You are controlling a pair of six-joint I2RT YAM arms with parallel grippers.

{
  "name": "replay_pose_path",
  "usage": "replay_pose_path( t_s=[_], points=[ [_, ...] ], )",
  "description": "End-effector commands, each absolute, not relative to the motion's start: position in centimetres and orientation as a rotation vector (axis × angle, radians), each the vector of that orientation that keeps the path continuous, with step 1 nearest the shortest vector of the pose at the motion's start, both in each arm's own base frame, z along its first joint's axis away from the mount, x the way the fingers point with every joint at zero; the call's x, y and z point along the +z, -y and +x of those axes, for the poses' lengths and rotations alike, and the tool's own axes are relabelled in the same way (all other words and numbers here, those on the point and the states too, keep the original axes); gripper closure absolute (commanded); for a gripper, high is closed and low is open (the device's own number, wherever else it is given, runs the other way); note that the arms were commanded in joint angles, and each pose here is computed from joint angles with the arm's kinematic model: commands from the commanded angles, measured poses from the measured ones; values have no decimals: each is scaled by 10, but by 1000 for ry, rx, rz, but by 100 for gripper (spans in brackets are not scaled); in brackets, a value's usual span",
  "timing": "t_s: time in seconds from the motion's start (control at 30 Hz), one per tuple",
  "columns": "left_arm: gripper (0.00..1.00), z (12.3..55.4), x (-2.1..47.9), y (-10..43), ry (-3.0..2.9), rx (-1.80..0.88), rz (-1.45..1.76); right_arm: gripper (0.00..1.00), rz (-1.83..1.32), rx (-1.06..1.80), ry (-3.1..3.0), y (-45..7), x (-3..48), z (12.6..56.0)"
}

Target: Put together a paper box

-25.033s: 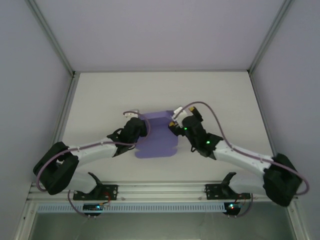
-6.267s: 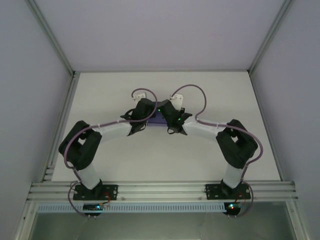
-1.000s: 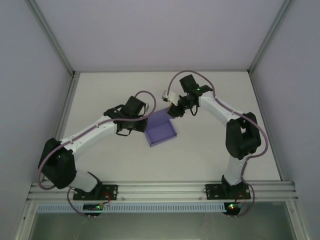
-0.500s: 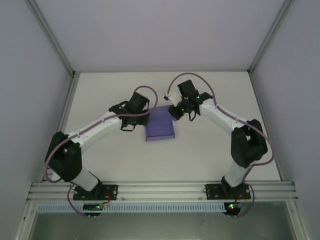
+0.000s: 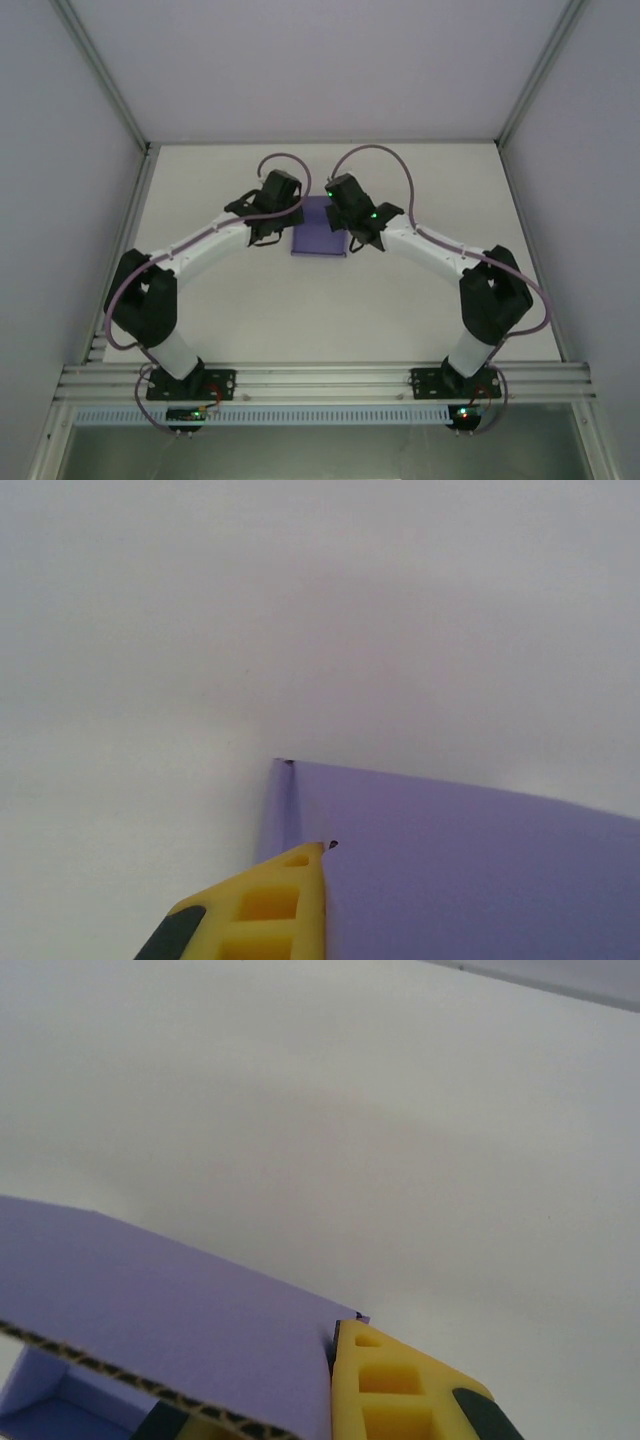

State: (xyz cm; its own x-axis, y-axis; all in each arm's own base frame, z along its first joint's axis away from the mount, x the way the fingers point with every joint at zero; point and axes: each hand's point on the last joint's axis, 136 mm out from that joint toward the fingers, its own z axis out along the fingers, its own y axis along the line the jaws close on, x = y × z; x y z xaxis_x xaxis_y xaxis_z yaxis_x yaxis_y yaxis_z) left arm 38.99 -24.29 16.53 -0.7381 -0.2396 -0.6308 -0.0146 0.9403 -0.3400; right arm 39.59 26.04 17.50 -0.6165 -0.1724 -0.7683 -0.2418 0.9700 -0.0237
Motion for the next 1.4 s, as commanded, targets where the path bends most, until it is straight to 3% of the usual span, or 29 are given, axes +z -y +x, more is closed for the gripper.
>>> replay_pose_path(
  t_s=[0.0,0.17,0.4,0.6,0.63,0.67,1.17,1.37],
  points=[
    [100,401,204,298,-2267,-753,-164,100,-9,350,-2205,-290,186,413],
    [100,404,183,298,-2338,-684,-173,100,155,539,-2181,-292,189,426],
    [100,391,145,288,-2409,-651,-211,100,286,539,-2224,-286,157,424],
    [100,366,122,272,-2454,-585,-168,100,120,363,-2199,-274,130,400],
    [100,360,117,269,-2456,-570,-156,100,294,433,-2179,-269,127,394],
    [100,354,112,265,-2455,-561,-147,100,61,316,-2154,-266,125,390],
    [100,283,59,243,-2522,-416,-104,100,-361,148,-1995,-275,76,318],
    [88,267,45,238,-2542,-405,-105,100,-413,156,-1974,-269,54,303]
  ],
)
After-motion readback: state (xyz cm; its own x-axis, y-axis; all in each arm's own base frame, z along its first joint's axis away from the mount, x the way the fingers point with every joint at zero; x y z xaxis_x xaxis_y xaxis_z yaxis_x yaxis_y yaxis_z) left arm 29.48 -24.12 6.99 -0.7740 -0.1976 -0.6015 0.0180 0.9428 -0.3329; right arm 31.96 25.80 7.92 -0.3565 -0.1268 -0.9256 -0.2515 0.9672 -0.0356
